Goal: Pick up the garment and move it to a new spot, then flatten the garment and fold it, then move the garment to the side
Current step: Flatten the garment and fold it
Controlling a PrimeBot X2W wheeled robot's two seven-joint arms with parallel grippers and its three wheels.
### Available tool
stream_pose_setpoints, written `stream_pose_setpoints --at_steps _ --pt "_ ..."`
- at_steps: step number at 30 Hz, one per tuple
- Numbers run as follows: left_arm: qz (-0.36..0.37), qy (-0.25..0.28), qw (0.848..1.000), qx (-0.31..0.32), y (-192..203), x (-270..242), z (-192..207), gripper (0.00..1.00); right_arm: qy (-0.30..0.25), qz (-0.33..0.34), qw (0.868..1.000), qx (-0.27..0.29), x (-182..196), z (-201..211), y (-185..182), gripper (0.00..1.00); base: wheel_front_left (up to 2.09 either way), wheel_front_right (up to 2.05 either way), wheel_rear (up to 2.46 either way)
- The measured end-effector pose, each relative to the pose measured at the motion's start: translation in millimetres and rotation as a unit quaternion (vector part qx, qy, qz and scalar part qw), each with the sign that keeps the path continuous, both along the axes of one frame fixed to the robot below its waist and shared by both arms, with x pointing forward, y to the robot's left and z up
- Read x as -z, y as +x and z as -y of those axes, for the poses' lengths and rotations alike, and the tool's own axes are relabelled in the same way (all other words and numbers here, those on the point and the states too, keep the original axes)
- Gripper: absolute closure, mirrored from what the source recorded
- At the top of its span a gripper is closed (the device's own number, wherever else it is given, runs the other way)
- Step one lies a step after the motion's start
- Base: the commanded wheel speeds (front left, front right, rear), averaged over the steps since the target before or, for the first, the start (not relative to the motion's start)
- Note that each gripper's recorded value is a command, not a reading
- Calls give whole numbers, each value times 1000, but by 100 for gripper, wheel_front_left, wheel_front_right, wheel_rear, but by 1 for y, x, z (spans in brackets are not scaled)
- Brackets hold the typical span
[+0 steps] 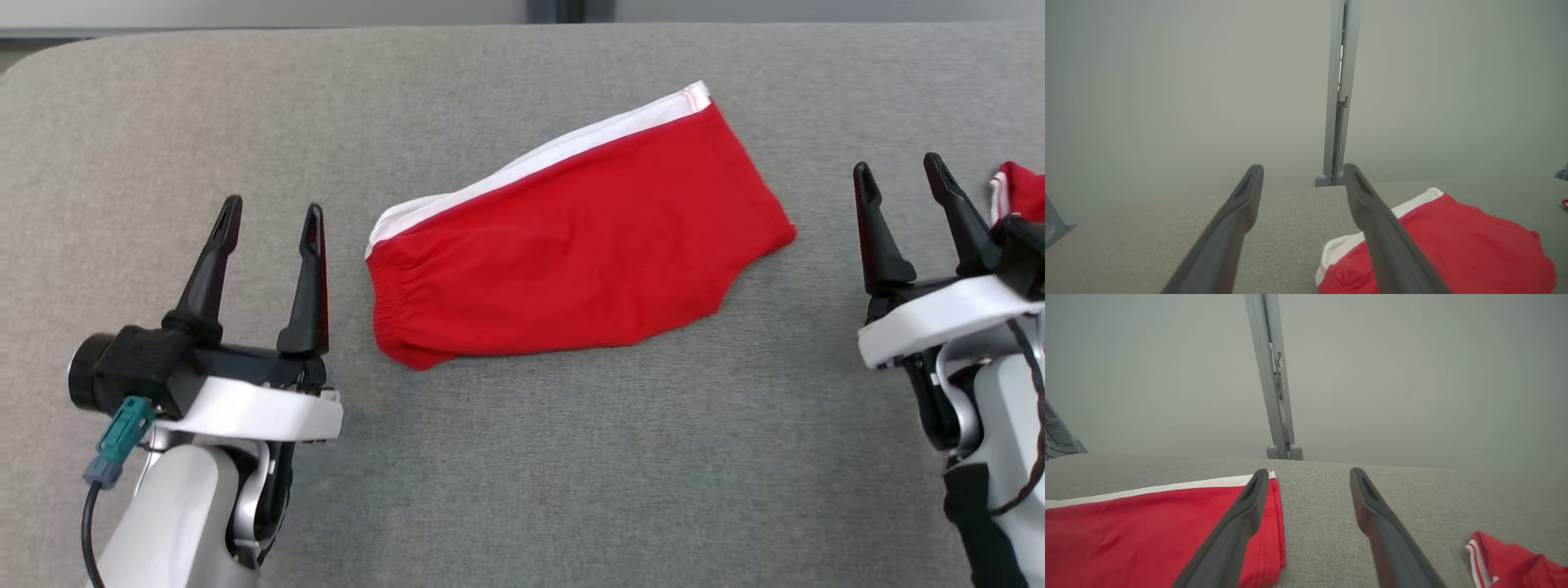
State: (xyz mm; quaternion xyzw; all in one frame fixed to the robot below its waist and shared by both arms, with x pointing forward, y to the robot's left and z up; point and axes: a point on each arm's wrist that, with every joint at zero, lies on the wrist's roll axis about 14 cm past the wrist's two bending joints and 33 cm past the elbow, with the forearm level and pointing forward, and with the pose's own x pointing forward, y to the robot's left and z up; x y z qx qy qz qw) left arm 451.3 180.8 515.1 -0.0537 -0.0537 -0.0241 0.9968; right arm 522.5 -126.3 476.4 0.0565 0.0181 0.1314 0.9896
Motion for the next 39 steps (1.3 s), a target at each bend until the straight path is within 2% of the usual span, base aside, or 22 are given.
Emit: stream_pose_setpoints --at_steps 8,13,17,18,19,29,39 --pt "9 -4 1000 0 6 -5 -3 0 -32 -79 995 -45 50 -29 27 0 0 0 0" --pt "6 -4 1000 -10 8 -2 -9 0 -34 -150 986 -69 96 -51 29 0 0 0 0" --pt "5 -3 1000 -15 8 1 -12 0 -29 -173 981 -83 113 -64 31 0 0 0 0" --pt "5 -2 1000 -16 8 1 -13 0 -24 -174 981 -84 113 -67 31 67 0 0 0" --pt "7 -3 1000 -16 8 0 -13 0 -19 -173 981 -82 113 -67 32 100 0 0 0" --pt "18 1 1000 -10 14 -3 -9 0 47 -149 987 -33 101 -49 32 100 0 0 0" --pt "21 -2 1000 10 17 -3 5 0 75 -137 986 57 98 20 8 100 0 0 0"
